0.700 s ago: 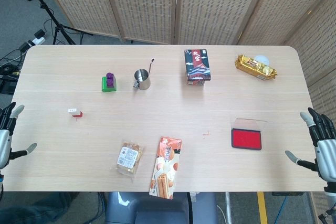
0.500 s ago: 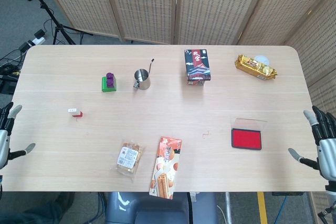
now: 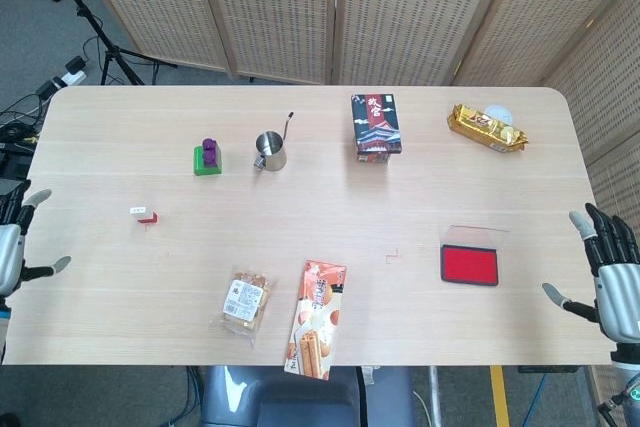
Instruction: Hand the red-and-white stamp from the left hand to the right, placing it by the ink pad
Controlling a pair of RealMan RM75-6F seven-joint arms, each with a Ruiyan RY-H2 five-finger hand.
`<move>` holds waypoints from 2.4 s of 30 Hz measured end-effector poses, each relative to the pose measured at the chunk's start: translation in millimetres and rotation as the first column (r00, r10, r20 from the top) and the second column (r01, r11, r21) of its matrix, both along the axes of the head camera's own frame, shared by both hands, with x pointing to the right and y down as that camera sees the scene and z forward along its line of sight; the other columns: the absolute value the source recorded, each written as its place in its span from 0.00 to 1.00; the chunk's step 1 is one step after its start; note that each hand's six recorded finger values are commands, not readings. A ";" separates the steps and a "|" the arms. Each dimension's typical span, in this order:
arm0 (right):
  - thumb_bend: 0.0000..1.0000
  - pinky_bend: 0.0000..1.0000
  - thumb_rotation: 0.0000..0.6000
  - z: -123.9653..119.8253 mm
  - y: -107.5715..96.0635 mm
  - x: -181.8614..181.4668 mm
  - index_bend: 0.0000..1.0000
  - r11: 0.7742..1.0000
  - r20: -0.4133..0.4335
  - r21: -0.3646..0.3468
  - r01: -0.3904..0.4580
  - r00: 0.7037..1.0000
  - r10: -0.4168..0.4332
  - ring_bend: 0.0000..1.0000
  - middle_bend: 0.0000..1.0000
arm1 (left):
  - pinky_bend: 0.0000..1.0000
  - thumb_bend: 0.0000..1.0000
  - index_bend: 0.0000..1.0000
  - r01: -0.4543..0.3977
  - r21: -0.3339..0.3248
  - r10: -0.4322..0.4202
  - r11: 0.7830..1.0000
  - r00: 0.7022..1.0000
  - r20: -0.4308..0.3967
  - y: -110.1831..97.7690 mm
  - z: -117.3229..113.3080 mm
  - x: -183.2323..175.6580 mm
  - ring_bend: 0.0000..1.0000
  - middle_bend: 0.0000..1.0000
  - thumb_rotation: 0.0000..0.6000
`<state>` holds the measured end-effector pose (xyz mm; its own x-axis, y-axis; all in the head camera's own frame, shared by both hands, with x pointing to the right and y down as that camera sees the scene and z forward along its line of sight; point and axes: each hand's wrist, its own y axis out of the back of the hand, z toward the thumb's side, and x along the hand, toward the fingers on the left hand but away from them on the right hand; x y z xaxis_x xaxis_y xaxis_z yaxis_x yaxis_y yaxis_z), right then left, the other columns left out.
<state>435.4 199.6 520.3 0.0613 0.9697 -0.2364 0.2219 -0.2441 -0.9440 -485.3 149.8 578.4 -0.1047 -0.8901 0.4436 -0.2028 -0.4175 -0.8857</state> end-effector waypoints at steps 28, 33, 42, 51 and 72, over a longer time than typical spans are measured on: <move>0.00 0.00 1.00 14.5 -8.0 5.6 0.00 0.997 0.018 -0.067 -0.030 0.999 0.031 0.00 0.00 | 0.00 0.26 0.43 0.071 -0.237 -0.081 0.969 0.996 -0.033 -80.8 142.0 48.4 0.00 0.00 1.00; 0.00 0.00 1.00 12.9 -8.2 7.0 0.00 0.997 0.025 -0.064 -0.034 0.999 0.035 0.00 0.00 | 0.00 0.26 0.43 0.074 -0.252 -0.090 0.965 0.995 -0.053 -74.9 143.8 49.9 0.00 0.00 1.00; 0.00 0.00 1.00 13.1 -8.3 7.8 0.00 0.997 0.027 -0.068 -0.035 0.999 0.037 0.00 0.00 | 0.00 0.25 0.47 0.069 -0.277 -0.086 0.959 0.995 -0.050 -66.7 152.2 52.4 0.00 0.00 1.00; 0.00 0.00 1.00 13.0 -8.5 8.5 0.00 0.997 0.034 -0.071 -0.037 0.999 0.039 0.00 0.00 | 0.00 0.26 0.54 0.079 -0.271 -0.092 0.959 0.995 -0.035 -66.4 160.7 55.0 0.00 0.00 1.00; 0.00 0.00 1.00 10.8 -7.9 10.3 0.00 0.997 0.048 -0.072 -0.042 0.998 0.046 0.00 0.00 | 0.00 0.35 0.59 0.069 -0.262 -0.078 0.963 0.997 -0.021 -68.0 159.1 71.4 0.00 0.00 1.00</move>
